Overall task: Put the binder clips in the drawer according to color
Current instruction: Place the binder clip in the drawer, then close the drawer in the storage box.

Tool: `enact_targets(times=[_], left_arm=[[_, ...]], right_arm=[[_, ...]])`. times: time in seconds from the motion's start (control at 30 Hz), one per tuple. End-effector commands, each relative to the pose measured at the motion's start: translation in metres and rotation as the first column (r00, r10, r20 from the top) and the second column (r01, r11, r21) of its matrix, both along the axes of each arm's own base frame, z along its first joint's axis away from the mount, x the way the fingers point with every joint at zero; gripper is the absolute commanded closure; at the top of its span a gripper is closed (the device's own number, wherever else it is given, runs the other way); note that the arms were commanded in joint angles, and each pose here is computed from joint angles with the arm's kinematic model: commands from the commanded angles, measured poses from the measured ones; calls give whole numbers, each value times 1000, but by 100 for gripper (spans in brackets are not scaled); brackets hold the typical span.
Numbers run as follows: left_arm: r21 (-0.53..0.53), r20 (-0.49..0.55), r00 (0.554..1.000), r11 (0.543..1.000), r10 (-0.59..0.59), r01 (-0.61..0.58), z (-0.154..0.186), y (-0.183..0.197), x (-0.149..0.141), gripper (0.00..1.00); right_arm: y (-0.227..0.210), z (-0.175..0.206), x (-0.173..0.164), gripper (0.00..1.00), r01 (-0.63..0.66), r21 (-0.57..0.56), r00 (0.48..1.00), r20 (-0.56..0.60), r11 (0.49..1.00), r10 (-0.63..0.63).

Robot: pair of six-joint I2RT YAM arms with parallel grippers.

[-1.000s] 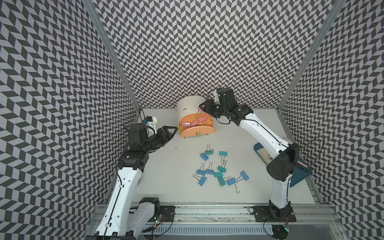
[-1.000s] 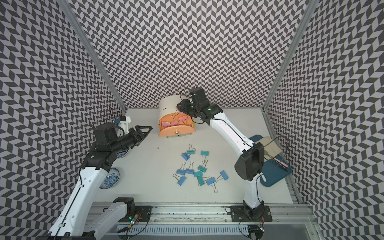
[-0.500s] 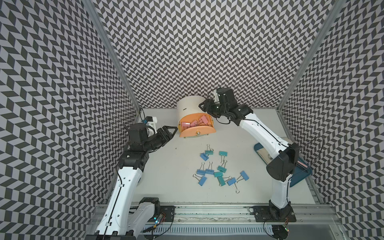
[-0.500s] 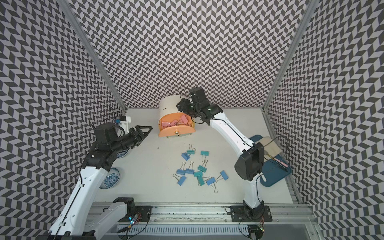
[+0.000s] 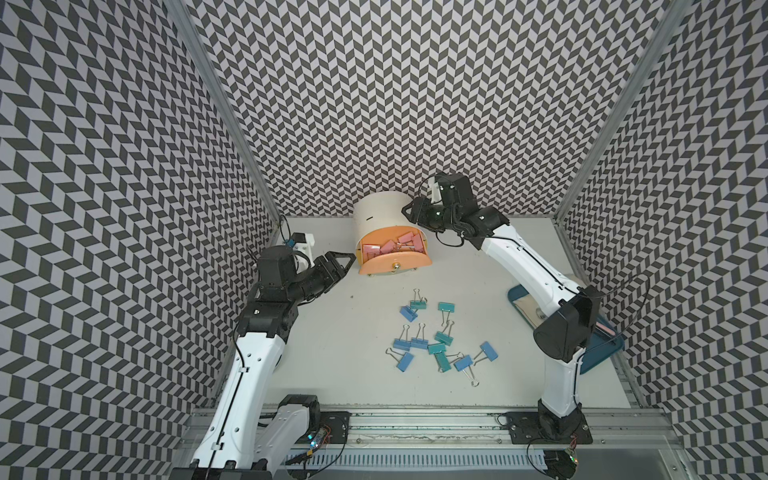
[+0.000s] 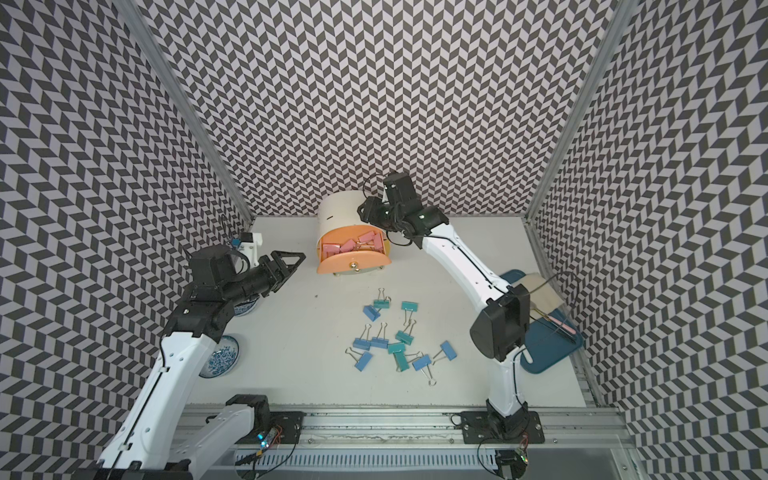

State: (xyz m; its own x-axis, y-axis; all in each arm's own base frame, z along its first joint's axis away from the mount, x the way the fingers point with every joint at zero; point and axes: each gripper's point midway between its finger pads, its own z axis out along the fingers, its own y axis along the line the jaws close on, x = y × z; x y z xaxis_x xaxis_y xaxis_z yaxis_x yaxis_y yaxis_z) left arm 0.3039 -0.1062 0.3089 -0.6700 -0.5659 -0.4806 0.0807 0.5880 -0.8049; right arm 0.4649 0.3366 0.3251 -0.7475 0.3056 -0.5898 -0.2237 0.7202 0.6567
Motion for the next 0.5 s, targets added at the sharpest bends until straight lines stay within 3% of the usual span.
enact_targets(times=[0.0,0.27,0.47], left_arm=[[7,0,1000,1000,-13,13,-3,-1,2,35],[31,-63,997,999,-38,40,-30,-7,4,37],[15,-111,992,998,-59,61,-53,-19,-3,46]], right_arm=[[-18,33,-7,50,-9,-49,993,116,999,14],[-47,21,-31,64,-44,-154,988,141,987,66],[-58,-1,-51,83,-96,-187,986,115,978,119]])
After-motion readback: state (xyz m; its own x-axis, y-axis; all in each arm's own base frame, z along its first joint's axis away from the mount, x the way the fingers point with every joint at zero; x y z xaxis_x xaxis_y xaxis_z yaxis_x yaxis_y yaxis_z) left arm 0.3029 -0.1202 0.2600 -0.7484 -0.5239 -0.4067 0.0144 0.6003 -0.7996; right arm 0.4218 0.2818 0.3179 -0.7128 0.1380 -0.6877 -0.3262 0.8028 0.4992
